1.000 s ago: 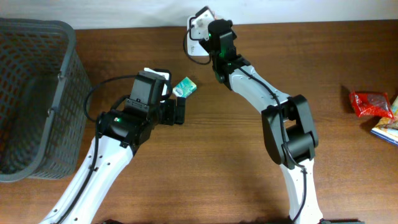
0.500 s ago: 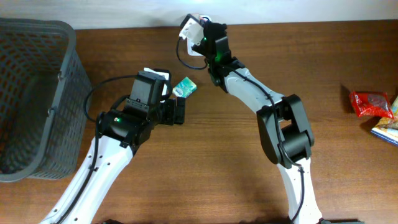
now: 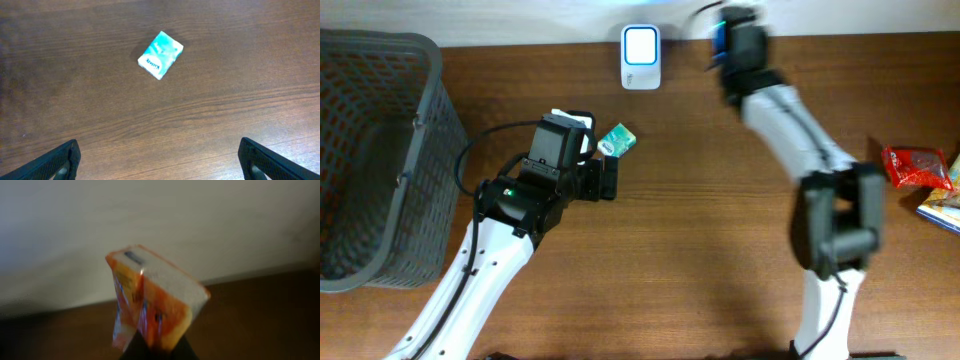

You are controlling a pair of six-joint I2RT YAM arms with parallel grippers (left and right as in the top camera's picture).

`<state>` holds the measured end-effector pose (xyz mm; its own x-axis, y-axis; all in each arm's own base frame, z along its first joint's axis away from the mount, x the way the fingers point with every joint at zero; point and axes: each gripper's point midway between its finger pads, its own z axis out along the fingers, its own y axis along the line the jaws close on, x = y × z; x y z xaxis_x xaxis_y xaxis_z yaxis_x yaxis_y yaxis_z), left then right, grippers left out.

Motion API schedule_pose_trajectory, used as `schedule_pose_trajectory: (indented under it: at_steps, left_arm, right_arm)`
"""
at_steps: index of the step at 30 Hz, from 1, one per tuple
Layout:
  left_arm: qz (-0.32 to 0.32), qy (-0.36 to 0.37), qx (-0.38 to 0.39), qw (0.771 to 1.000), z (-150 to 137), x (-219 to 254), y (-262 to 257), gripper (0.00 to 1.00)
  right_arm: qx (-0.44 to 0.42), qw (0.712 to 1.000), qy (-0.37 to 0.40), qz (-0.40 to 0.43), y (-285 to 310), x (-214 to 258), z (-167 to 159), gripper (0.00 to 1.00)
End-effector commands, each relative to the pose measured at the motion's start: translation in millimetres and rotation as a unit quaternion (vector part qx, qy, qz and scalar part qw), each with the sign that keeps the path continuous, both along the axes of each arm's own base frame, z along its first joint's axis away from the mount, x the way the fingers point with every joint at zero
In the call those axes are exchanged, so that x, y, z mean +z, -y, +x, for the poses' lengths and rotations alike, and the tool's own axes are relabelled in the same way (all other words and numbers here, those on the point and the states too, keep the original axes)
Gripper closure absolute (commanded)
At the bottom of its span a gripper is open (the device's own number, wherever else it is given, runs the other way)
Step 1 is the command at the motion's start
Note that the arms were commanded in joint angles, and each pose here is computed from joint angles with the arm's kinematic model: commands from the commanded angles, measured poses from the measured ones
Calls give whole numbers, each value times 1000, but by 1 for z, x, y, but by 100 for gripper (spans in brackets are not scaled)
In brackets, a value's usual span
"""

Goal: Scan the item barcode

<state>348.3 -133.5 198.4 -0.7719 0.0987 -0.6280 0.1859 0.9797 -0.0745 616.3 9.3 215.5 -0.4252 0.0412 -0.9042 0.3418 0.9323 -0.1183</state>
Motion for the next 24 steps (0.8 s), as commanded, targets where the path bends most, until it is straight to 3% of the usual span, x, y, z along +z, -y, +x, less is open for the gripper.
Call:
schedule_pose_trajectory:
  at_steps: [1,5,9,16,17,18,19,20,24]
  left_arm:
    - [-6,2,-3,1000,-1,3,2,1]
    - [-6,2,-3,1000,-1,3,2,1]
    - [-6,2,-3,1000,-1,3,2,1]
    - [-6,1,-3,1000,-1,3,2,1]
    - [-6,1,-3,1000,-1,3,2,1]
    - [-6,2,-3,1000,-1,3,2,1]
    - [-6,1,-3,1000,-1,3,2,1]
    - [-6,1,-3,1000,-1,3,2,1]
    - [-5,0,-3,1000,-1,2,2,1]
  right_arm:
    - [-177,978,35,102,123,44,-54,96]
    - [-296,945,-89,102,233,-4,-130,96]
    - [-379,910,-125,112,307,-19,-189,96]
    - [-438,867,-185,149,362,-81,-244,93]
    - [-442,862,-196,153,365,-92,-248,84]
    - [-443,860,-201,154,366,-98,-249,69]
    - [-443,859,-204,154,366,-99,-250,29]
    - [-444,859,-205,154,366,-99,-251,4]
    - [-441,856,-221,156,360,-101,-255,1]
